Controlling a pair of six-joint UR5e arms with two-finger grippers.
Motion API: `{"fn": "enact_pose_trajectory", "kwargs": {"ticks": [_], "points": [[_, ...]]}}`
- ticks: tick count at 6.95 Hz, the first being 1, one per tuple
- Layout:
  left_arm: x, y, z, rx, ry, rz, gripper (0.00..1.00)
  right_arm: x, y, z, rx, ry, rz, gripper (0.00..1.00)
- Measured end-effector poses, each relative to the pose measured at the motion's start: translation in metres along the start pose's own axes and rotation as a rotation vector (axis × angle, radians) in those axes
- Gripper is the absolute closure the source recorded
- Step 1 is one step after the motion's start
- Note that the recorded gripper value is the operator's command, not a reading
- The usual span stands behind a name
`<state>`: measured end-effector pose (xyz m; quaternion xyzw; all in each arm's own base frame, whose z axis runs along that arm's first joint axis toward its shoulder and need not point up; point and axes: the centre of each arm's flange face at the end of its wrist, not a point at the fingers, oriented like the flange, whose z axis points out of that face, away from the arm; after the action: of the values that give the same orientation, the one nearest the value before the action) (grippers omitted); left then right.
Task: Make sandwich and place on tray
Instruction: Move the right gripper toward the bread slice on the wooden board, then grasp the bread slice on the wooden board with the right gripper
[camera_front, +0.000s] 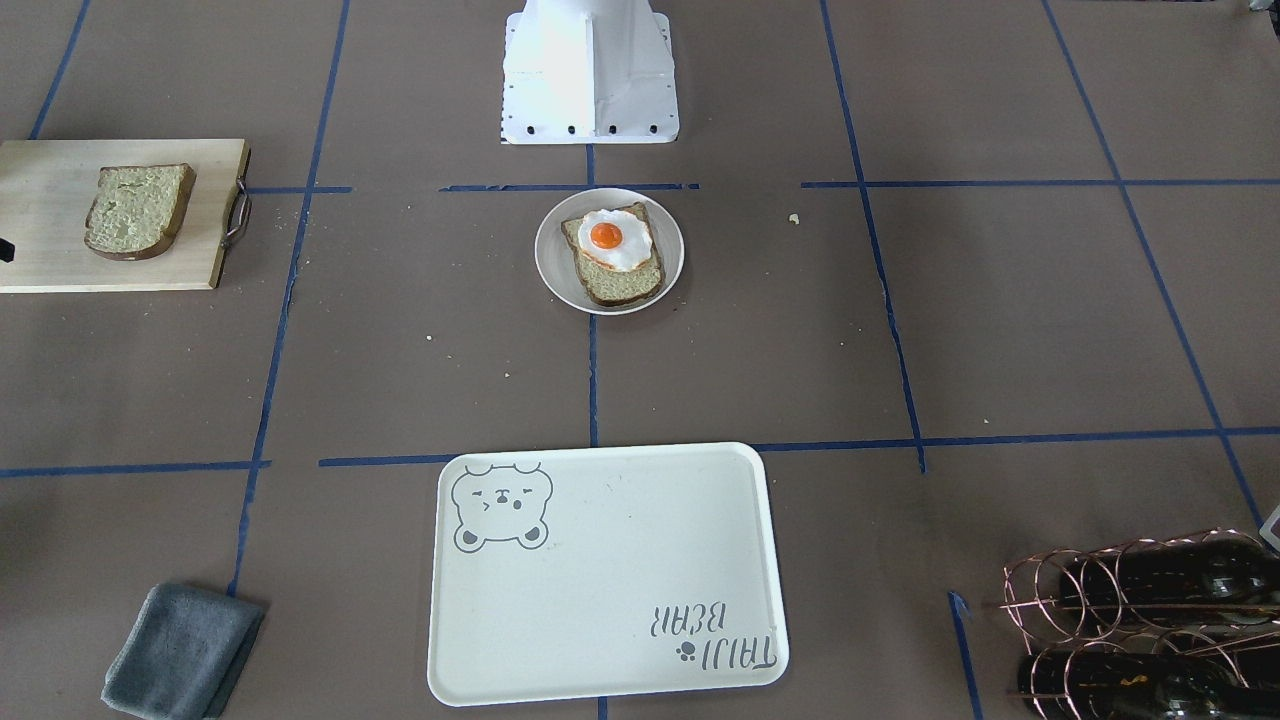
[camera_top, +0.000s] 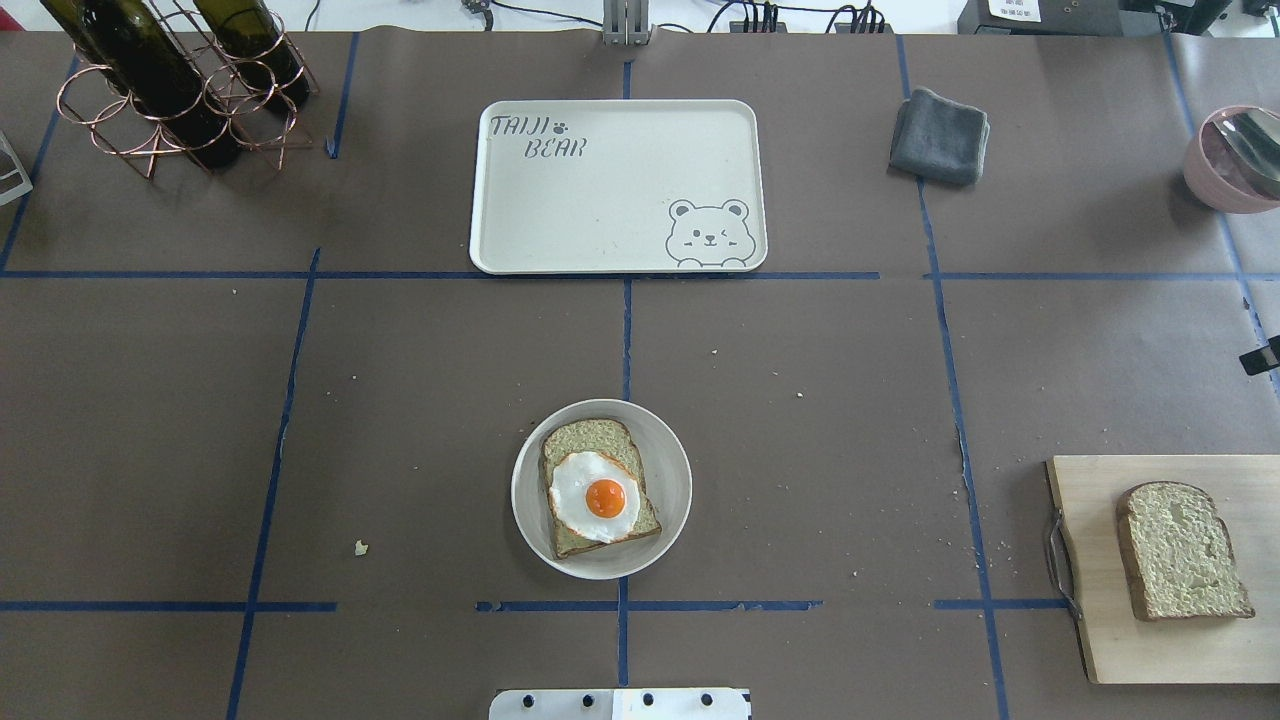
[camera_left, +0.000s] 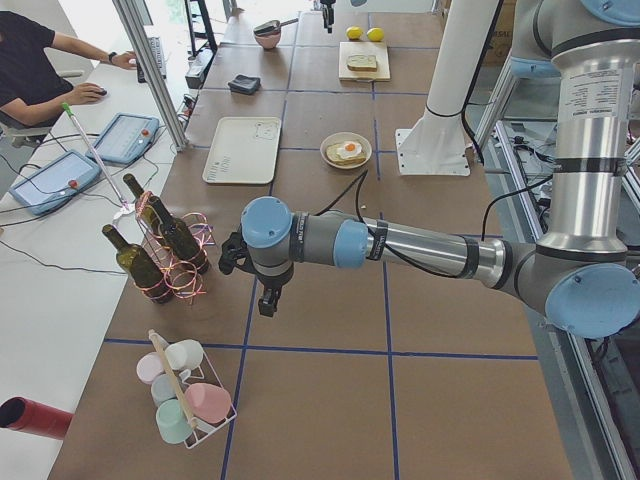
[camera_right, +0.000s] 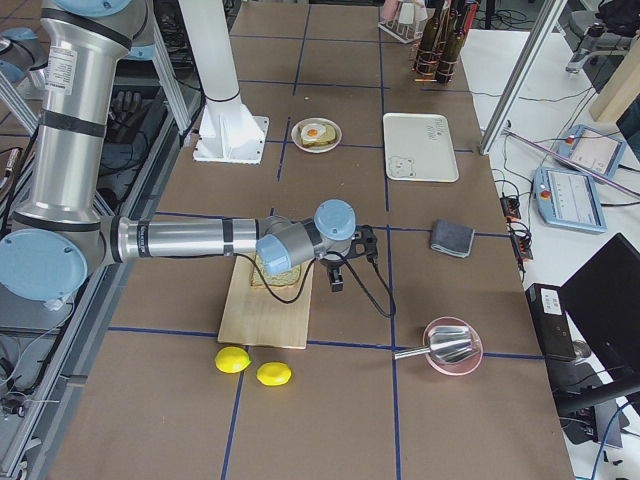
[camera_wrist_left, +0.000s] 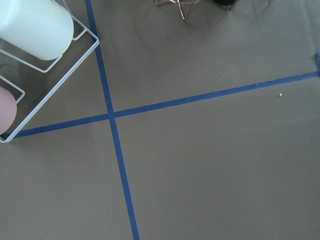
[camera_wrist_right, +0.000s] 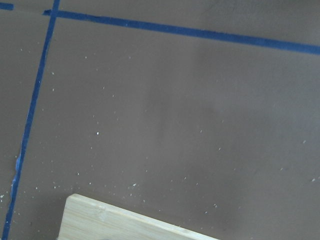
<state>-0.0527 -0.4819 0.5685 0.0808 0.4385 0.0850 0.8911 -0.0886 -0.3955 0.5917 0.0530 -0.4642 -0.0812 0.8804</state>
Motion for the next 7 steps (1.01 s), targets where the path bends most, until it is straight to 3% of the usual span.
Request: {"fn": "enact_pose_trajectory", "kwargs": {"ticks": [3,5,7], "points": [[0.001,-0.001,0.000,0.001,0.001,-0.025,0.00,-0.026,0.085,0.047,0.041,-0.011,0.116,0.00],[0.003,-0.002,0.001,0.000,0.006,-0.050,0.00,-0.029,0.113,0.064,0.050,-0.014,0.160,0.01],[0.004,-0.002,0.001,0.000,0.008,-0.054,0.00,-0.010,0.125,0.078,0.028,0.004,0.183,0.25]]}}
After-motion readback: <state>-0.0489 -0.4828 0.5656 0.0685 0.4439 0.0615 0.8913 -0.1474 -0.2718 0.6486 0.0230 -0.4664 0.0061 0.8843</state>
